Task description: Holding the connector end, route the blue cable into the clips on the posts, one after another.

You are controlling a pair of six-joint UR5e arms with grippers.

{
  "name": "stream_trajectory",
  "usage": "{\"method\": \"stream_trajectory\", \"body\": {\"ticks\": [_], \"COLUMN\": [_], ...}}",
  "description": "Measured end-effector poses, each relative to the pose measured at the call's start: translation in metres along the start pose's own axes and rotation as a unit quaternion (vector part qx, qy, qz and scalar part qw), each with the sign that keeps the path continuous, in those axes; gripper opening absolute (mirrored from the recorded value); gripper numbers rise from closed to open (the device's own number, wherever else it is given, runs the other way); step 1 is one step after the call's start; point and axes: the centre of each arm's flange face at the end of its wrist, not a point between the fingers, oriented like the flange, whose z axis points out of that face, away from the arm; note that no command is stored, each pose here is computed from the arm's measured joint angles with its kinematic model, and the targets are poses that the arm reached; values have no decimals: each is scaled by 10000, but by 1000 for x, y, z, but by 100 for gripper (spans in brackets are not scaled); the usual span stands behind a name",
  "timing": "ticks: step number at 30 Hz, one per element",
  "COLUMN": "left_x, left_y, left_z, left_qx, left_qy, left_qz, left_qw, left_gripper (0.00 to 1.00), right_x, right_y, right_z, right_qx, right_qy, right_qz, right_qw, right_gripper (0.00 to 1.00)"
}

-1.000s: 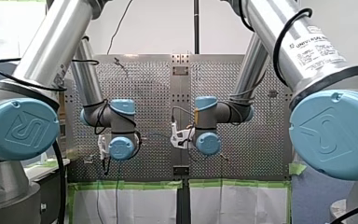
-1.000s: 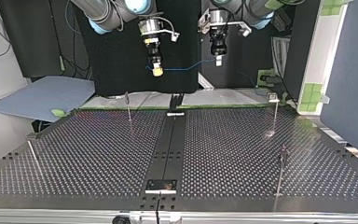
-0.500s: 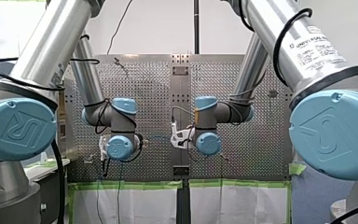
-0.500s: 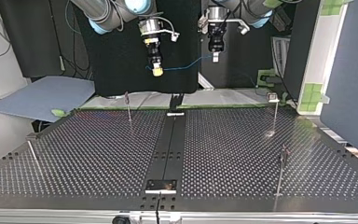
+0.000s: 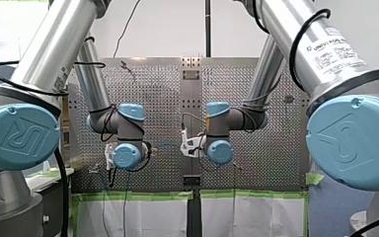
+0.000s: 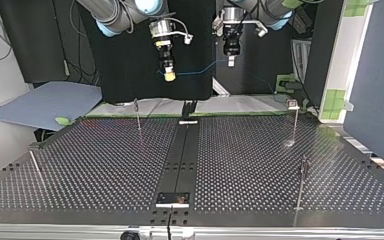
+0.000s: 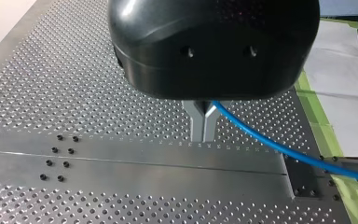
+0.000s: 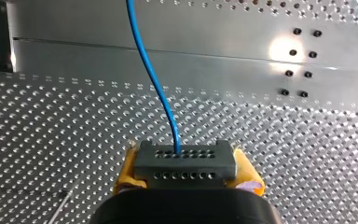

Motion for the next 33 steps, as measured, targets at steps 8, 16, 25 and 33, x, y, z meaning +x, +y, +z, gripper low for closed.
{"method": "stream_trajectory", "body": {"ticks": [8,16,25,33], "left_x": [-16,-38,-78,-133], "left_y": [-1,5,14,24], "left_z": [0,0,27,65], "left_qx": [55,-58,-141,-184], "left_qy": [-8,-17,-206,-567], "left_qz": [-248,-417,-503,-702], "left_qw": [9997,9991,9984,9958], "left_gripper": [0,0,0,0], "right_x": [19,57,120,154], "right_y": [-5,0,-1,-8], "right_z": [5,10,27,45], "right_qx": [-175,23,392,680], "right_qy": [-50,26,350,440], "right_qz": [126,374,466,524], "right_qw": [9998,9993,9975,9953], "right_gripper": [0,0,0,0]}}
